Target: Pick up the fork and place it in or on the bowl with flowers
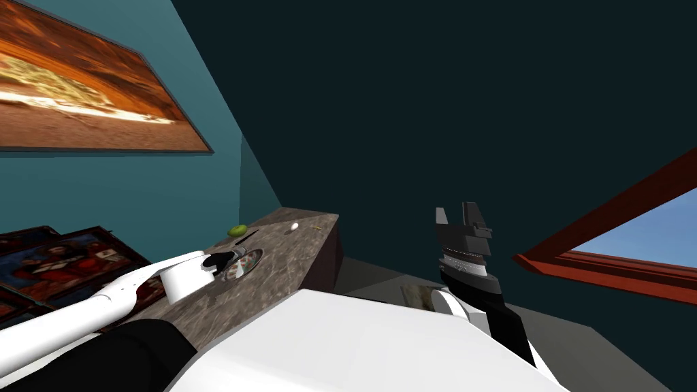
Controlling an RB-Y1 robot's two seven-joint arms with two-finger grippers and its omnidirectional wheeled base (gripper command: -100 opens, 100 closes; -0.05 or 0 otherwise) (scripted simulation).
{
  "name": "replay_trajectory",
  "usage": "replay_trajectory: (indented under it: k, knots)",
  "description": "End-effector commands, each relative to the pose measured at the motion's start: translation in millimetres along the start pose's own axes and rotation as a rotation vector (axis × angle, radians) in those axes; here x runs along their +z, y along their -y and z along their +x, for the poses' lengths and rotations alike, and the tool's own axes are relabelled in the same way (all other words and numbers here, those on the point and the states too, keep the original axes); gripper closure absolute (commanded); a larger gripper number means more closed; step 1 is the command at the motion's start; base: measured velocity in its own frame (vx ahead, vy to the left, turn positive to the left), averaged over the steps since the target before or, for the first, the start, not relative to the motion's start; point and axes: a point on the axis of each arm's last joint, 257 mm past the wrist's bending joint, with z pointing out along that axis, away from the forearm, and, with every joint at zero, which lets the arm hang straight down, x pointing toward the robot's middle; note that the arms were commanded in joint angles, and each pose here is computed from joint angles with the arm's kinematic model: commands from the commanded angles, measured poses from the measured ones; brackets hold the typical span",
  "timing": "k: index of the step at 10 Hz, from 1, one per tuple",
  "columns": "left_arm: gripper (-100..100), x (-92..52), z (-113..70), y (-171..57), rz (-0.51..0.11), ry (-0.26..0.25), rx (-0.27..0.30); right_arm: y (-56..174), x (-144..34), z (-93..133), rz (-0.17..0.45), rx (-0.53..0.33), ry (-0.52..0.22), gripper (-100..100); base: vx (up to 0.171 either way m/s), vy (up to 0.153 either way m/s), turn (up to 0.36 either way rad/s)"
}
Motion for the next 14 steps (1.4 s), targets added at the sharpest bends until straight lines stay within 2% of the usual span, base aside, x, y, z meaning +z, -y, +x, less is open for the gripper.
replay_trajectory:
  k: [1,5,6,7,14]
  knots:
    - [-100,0.0,0.0,0.0,0.000,0.000,0.000,0.0,0.0,0.0,0.000,0.000,0.000,0,0.001,0.020,0.001]
    - [-100,0.0,-0.1,0.0,0.000,0.000,0.000,0.0,0.0,0.0,0.000,0.000,0.000,0,0.000,0.002,0.000]
    - [0,0.0,-0.1,0.0,0.000,0.000,0.000,0.0,0.0,0.0,0.000,0.000,0.000,0,0.000,0.000,0.000]
    - [-100,-7.8,-7.9,18.2,0.012,0.003,0.008,0.0,0.0,0.0,0.000,0.000,0.000,0,-0.002,0.020,0.102]
    - [-100,-37.7,-18.2,82.2,0.053,-0.007,0.049,0.0,0.0,0.1,0.000,0.000,0.000,0,-0.008,0.020,0.066]
